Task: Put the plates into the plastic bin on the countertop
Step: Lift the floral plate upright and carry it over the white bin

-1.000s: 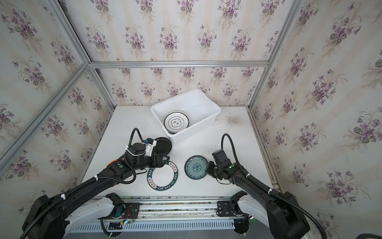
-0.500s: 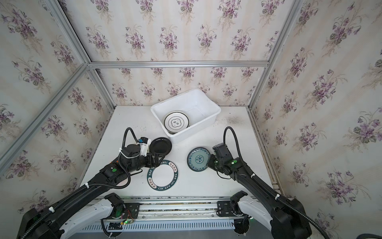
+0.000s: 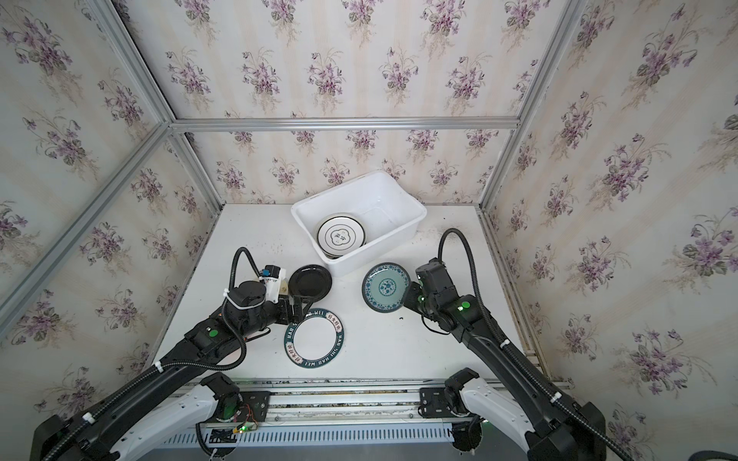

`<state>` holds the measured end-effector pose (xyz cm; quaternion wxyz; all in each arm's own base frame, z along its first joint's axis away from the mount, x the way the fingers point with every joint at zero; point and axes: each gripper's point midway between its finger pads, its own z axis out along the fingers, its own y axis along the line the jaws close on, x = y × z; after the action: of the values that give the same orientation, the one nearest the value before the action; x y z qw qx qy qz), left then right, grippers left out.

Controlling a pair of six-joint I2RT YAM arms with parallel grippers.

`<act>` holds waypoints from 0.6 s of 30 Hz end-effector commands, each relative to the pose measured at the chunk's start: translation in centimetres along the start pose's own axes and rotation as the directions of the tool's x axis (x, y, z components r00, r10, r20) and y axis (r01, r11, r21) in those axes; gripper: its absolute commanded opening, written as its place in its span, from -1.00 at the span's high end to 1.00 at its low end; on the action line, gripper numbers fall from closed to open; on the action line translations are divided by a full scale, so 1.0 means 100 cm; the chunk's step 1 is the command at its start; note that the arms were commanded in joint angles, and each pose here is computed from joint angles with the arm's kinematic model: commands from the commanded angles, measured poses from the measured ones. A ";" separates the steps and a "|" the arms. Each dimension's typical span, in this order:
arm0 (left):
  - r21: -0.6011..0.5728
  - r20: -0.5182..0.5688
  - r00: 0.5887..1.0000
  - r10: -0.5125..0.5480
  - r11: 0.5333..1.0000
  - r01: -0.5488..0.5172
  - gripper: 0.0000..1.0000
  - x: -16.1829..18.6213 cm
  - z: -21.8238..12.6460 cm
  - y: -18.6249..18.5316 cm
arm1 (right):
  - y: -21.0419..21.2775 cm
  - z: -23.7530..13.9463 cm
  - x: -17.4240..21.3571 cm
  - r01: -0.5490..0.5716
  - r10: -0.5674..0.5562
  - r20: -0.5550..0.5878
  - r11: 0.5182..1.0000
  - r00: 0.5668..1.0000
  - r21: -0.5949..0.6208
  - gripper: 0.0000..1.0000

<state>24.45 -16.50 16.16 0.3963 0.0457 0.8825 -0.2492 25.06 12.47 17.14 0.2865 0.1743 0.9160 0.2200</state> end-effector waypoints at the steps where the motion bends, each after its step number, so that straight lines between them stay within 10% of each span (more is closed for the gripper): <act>1: -0.033 0.022 1.000 -0.005 0.999 0.006 -0.99 -0.002 -0.005 0.006 | 0.018 -0.012 -0.022 0.028 -0.024 0.085 0.998 0.996 -0.050 1.00; 18: -0.107 0.084 0.996 -0.021 0.994 0.030 -0.99 -0.020 -0.027 0.016 | 0.163 0.061 -0.145 0.289 -0.271 0.156 0.951 0.950 -0.108 1.00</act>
<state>24.13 -13.85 18.07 0.4276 0.0142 0.8786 -0.2120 40.98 20.27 26.48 0.3721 0.0660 0.8991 0.2210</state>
